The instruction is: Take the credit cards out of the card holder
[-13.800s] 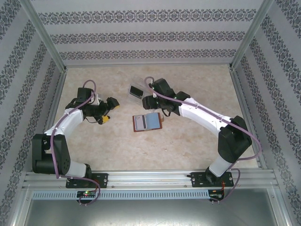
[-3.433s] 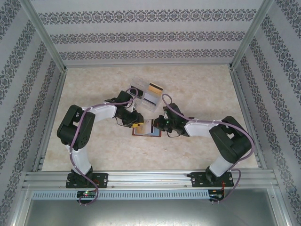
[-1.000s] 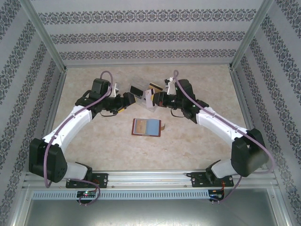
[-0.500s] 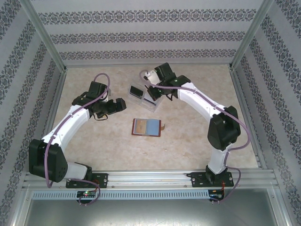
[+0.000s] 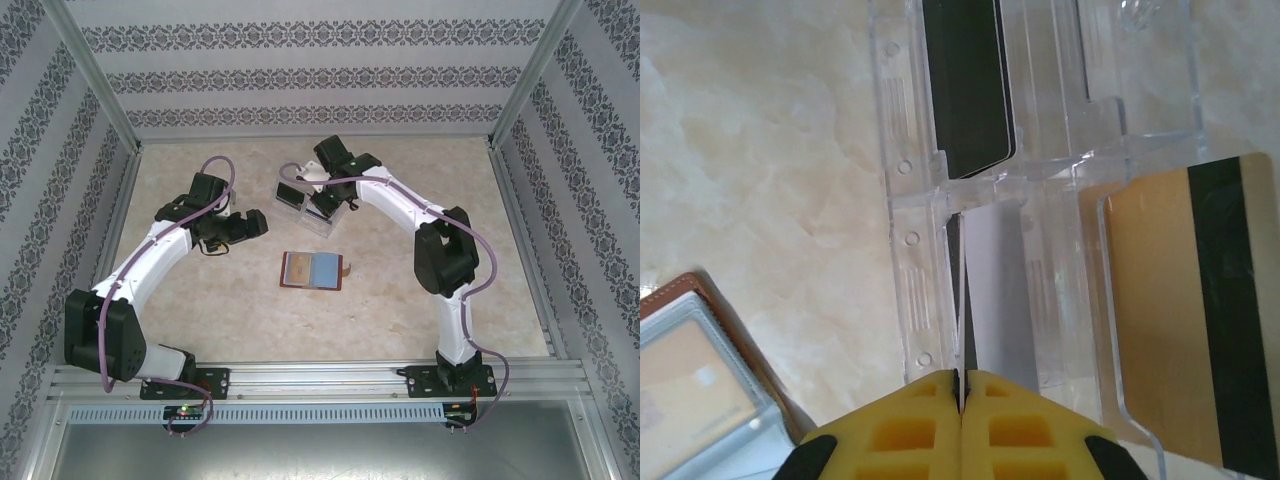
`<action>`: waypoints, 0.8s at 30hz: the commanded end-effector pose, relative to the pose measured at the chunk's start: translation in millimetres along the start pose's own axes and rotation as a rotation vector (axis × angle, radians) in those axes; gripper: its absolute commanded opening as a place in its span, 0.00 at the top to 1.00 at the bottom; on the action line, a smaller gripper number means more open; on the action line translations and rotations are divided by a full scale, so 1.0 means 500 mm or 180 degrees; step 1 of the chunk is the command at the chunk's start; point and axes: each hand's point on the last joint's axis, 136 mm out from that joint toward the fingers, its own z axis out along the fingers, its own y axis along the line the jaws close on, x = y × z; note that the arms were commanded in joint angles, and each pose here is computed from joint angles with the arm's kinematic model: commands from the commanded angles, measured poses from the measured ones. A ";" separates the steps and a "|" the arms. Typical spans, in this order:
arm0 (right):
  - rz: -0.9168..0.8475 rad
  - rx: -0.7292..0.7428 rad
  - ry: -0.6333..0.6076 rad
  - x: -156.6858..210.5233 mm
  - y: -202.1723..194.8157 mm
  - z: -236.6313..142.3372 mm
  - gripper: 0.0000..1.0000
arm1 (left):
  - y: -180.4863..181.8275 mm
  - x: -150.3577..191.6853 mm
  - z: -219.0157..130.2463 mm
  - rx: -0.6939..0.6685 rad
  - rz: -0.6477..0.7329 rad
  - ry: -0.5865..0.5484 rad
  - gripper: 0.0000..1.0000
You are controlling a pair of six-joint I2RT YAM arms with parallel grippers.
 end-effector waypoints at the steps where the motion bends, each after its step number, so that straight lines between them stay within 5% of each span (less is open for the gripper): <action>1: -0.0132 0.0086 0.0080 0.002 -0.022 -0.003 1.00 | 0.005 0.010 0.001 0.0006 0.0046 0.0095 0.01; 17: -0.0343 0.0099 0.0253 0.015 -0.041 0.030 0.95 | 0.015 0.021 0.017 -0.0041 0.0031 0.0184 0.00; 24: -0.0232 0.0119 0.0195 -0.005 -0.039 0.008 0.67 | 0.017 0.020 0.018 -0.0049 0.0033 0.0184 0.00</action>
